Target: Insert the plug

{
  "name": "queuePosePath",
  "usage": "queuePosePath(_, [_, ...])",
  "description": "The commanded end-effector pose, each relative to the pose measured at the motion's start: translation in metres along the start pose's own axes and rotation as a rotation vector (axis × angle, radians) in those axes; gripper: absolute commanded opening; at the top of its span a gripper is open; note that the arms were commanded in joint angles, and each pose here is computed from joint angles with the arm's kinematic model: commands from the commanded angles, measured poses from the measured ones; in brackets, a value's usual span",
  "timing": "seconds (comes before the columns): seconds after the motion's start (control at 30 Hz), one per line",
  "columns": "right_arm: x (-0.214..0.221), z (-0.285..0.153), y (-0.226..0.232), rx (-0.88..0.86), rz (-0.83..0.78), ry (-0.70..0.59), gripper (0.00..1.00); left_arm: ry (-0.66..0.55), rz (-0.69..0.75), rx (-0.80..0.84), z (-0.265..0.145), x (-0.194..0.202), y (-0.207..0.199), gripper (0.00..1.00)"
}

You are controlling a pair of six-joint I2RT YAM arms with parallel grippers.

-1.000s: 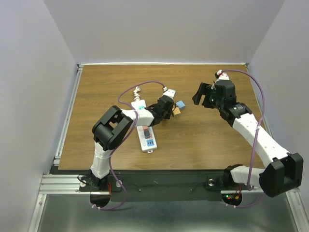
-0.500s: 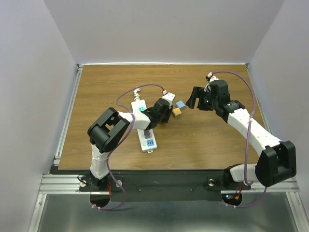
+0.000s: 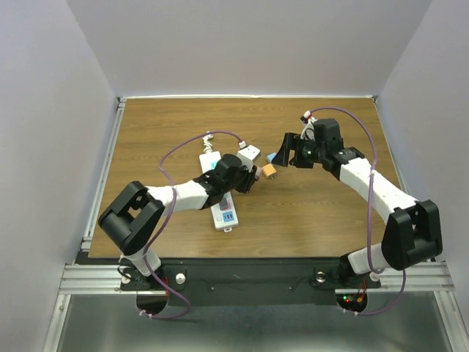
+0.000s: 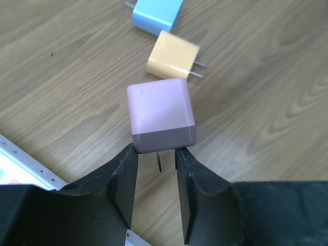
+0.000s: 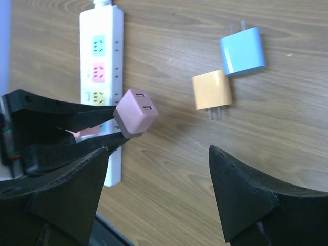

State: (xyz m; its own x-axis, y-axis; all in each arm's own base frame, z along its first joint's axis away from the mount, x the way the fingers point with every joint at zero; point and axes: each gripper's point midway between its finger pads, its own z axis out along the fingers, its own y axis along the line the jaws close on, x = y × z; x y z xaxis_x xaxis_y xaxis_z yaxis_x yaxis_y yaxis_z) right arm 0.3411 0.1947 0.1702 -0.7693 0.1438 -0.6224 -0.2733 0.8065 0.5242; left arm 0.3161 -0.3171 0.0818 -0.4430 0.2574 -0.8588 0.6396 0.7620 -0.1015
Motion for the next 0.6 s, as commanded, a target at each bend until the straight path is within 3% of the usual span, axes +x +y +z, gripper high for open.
queuePosePath(0.0, [-0.019, -0.003, 0.034, -0.170, -0.017, -0.012, 0.83, -0.146, 0.041, 0.102, -0.021, -0.039, -0.020, 0.02])
queuePosePath(0.4, [0.002, 0.009, 0.057, -0.362, 0.038, 0.138, 0.81, -0.212, 0.087, 0.149, -0.038, -0.052, -0.042, 0.03])
queuePosePath(0.57, [0.010, 0.015, 0.051, -0.351, 0.044, 0.156, 0.80, -0.229, 0.091, 0.157, -0.039, -0.060, -0.048, 0.03])
